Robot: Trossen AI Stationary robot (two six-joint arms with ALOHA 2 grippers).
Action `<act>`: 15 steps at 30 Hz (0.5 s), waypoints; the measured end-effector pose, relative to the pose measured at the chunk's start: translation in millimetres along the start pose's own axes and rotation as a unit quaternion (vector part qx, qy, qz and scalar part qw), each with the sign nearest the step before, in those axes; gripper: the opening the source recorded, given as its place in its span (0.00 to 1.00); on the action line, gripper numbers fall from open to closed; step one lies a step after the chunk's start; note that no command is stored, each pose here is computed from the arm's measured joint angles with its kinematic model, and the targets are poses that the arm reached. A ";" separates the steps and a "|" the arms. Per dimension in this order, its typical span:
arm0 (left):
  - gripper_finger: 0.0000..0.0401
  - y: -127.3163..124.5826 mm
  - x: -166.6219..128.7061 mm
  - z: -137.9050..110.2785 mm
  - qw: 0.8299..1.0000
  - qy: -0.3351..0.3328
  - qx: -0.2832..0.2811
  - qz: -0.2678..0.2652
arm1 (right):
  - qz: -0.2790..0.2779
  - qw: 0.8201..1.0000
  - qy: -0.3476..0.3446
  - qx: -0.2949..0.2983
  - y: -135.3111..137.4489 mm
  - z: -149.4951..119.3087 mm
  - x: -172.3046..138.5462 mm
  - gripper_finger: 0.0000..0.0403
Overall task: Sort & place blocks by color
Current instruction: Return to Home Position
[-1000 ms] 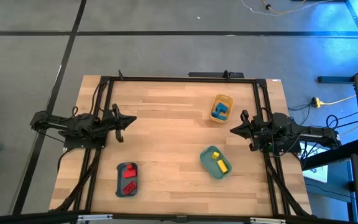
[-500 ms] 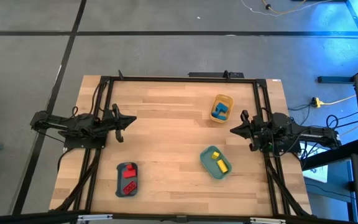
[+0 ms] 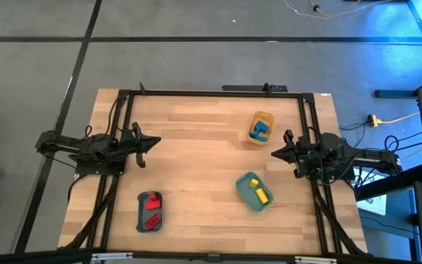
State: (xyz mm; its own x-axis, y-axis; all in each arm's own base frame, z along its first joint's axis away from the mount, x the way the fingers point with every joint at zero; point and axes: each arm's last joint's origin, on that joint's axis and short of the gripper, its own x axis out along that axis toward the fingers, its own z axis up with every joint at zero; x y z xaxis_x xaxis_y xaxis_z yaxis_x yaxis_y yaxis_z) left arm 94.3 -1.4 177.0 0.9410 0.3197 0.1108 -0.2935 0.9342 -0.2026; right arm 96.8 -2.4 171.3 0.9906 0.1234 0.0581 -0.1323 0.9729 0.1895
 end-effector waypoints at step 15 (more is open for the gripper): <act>0.00 0.0 0.0 0.0 1.000 0.000 0.000 0.000 | 0.000 1.000 0.000 0.000 0.0 0.0 0.0 0.02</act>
State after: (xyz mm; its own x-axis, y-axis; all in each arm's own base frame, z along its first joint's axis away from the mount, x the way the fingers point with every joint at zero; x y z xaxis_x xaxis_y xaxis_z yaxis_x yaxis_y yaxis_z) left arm 94.3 -1.4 177.0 0.9412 0.3191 0.1106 -0.2930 0.9344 -0.2025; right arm 96.8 -2.4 171.3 0.9907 0.1230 0.0579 -0.1319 0.9730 0.1896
